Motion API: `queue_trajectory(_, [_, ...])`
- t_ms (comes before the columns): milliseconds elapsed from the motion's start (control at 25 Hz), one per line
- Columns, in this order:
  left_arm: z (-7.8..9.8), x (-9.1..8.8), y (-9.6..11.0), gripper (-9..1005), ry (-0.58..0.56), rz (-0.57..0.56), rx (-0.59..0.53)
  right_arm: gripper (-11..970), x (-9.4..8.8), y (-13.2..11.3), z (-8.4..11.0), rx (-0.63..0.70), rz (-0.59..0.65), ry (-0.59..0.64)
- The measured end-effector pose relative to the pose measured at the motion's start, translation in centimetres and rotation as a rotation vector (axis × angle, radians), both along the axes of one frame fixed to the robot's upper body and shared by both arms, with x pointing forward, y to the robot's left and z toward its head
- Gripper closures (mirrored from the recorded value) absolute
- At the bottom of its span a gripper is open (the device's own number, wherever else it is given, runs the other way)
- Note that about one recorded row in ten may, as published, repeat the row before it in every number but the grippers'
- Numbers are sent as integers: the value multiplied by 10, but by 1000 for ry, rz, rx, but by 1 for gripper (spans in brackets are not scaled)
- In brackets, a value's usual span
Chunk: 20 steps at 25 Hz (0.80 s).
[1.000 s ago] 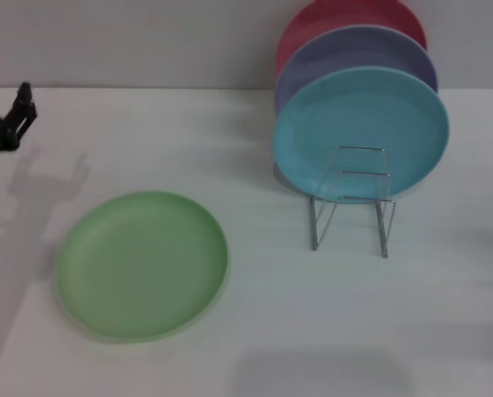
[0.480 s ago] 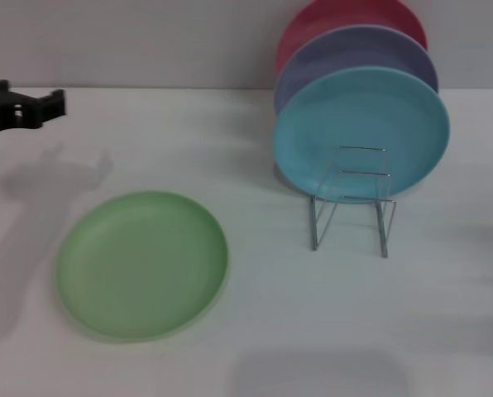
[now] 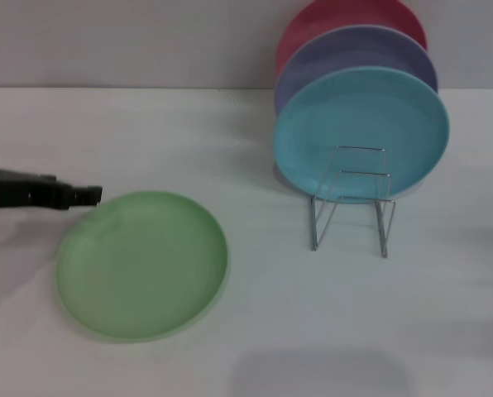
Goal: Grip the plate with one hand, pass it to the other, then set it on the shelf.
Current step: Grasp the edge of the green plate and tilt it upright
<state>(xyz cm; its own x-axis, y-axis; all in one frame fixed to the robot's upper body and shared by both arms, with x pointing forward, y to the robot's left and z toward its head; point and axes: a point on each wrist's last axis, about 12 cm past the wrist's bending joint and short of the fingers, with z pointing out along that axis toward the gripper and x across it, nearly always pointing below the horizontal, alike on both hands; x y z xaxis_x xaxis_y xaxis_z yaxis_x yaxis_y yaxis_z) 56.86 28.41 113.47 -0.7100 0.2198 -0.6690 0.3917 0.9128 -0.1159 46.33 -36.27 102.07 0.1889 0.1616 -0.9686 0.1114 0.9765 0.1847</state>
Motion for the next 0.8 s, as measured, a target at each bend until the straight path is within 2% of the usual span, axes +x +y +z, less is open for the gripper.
queue_trajectory(400, [-26, -9, 10, 210, 112, 28, 9, 140, -1, 0, 0, -2, 1, -1])
queue_trajectory(800, [-36, -13, 9, 267, 181, 13, 36, 141, -1, 1, 0, -2, 5, -3])
